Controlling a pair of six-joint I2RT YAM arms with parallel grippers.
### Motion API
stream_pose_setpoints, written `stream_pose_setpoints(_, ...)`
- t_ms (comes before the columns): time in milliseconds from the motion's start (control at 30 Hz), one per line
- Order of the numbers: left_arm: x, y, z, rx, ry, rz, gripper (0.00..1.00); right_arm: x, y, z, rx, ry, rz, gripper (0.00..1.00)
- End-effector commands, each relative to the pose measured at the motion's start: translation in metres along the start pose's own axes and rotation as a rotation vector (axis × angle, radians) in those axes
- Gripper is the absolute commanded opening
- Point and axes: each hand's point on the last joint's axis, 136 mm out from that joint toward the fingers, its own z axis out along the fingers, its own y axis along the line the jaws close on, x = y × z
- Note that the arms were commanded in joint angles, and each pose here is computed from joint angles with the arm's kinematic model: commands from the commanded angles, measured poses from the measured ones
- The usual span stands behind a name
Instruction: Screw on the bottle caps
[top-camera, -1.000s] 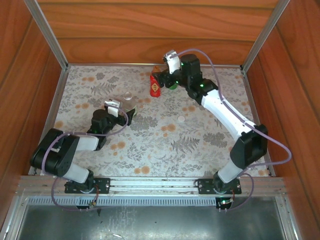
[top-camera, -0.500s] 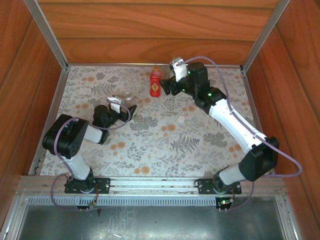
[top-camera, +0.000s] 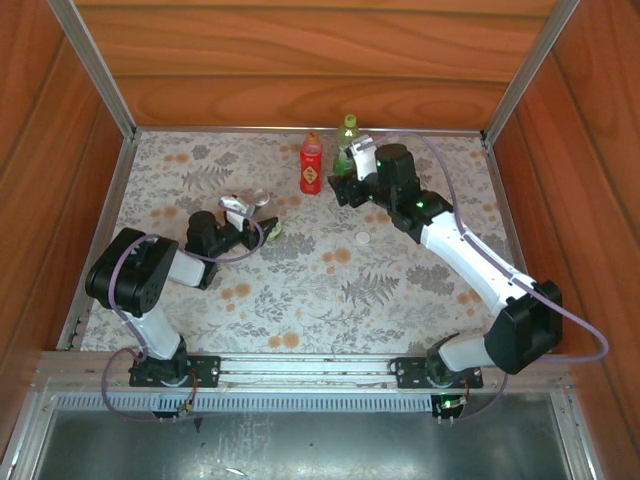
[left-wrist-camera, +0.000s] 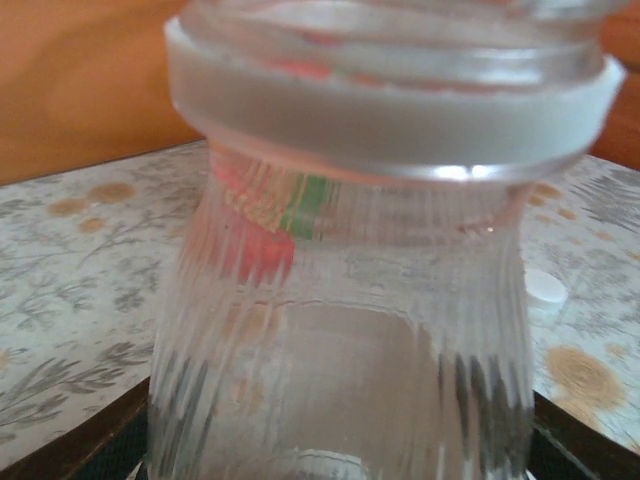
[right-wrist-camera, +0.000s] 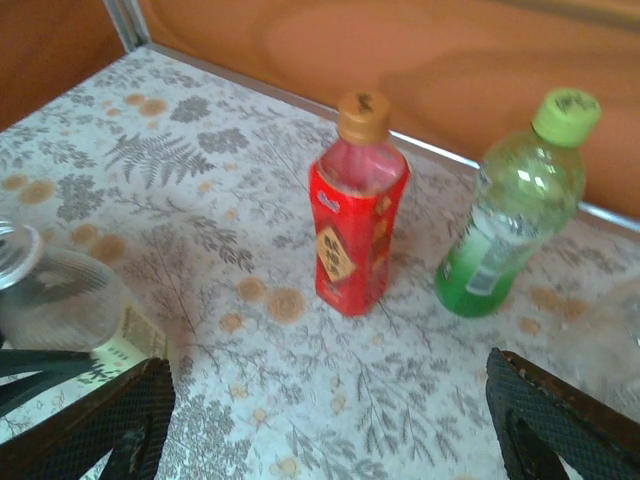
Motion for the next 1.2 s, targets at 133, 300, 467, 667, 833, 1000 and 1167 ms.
stream_pose_setpoints(133,-0.01,-0.084,0.004,0.279,-0.041,0.132,0.67,0.065,-0.017,-0.001,0.109,0.118,0.155,1.0)
stream_pose_setpoints(300,0.001,-0.129,0.012,0.4,-0.017,0.138,0.67,0.105,-0.013,0.008,0.088,0.16,0.183,0.96)
stream_pose_setpoints(467,0.014,-0.149,0.016,0.428,0.012,0.146,0.67,0.132,-0.013,0.022,0.108,0.247,0.263,0.86)
stream_pose_setpoints(667,0.015,-0.154,0.021,0.406,0.017,0.144,0.74,0.152,-0.016,0.041,0.118,0.341,0.286,0.9)
stream_pose_setpoints(833,0.006,-0.158,0.018,0.406,-0.022,0.135,0.78,0.155,-0.019,0.038,0.117,0.339,0.295,0.9)
stream_pose_setpoints(1000,-0.001,-0.163,0.012,0.434,-0.063,0.124,0.77,0.159,-0.021,0.031,0.125,0.332,0.303,0.9)
stream_pose_setpoints(1167,-0.001,-0.162,0.008,0.422,-0.08,0.136,0.77,0.159,-0.023,0.03,0.13,0.335,0.305,0.9)
